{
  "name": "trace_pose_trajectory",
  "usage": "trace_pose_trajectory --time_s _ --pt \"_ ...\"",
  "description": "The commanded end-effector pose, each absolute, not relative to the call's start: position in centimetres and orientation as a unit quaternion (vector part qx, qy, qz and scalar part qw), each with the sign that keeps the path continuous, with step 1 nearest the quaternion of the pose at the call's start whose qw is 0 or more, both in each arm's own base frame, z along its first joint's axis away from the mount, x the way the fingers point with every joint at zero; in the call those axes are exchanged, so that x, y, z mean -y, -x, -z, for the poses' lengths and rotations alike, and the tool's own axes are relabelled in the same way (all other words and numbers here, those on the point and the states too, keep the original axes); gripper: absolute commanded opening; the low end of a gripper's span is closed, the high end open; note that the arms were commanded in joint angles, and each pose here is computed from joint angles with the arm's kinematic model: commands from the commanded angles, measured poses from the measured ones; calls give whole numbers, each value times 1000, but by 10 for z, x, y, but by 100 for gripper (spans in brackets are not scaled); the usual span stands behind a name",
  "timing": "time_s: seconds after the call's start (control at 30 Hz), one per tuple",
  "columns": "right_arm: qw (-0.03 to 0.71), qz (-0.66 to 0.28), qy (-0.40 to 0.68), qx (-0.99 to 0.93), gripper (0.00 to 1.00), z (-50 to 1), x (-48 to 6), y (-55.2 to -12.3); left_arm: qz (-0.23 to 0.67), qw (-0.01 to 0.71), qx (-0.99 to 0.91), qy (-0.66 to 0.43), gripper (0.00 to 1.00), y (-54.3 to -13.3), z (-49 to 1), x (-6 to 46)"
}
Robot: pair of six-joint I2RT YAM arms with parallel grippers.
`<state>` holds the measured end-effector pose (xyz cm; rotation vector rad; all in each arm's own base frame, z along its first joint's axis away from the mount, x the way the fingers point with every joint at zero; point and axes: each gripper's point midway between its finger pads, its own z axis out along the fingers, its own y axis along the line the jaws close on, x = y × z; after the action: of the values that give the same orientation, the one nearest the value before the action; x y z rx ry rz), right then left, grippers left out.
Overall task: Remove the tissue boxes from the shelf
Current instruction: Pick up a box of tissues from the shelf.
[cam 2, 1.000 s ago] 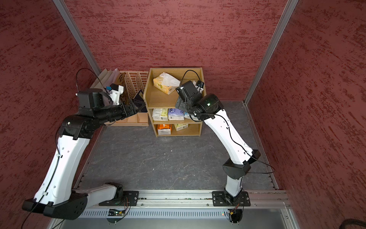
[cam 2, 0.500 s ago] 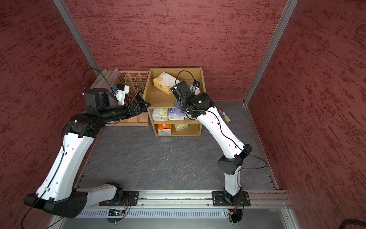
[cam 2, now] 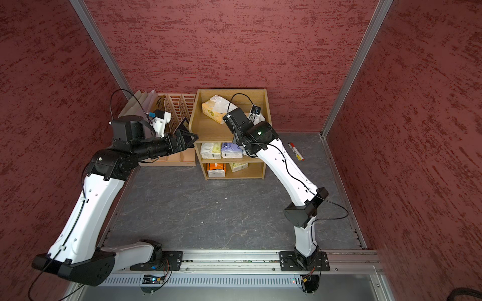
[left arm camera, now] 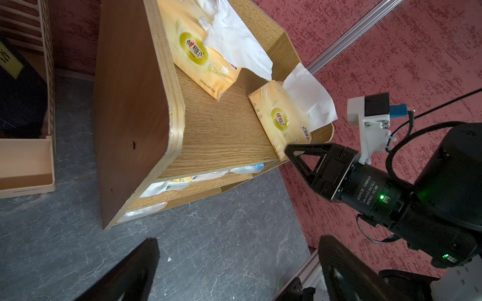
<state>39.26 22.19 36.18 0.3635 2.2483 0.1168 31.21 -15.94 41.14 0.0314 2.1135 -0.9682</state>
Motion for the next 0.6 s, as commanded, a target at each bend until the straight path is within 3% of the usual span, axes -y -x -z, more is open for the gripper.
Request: trace_pose_trajectory --time_s 0.0,0.13,0.57 --pt "444 -34 -137 -885 15 -384 -207 -390 384 414 -825 -28 100 -317 -422 163" --pt "447 -44 -126 -884 0 -393 -205 -383 386 415 -823 -27 100 -321 -423 164" --pt "463 -157 -51 -871 0 -417 -215 -338 357 443 -822 -7 100 -327 -427 152"
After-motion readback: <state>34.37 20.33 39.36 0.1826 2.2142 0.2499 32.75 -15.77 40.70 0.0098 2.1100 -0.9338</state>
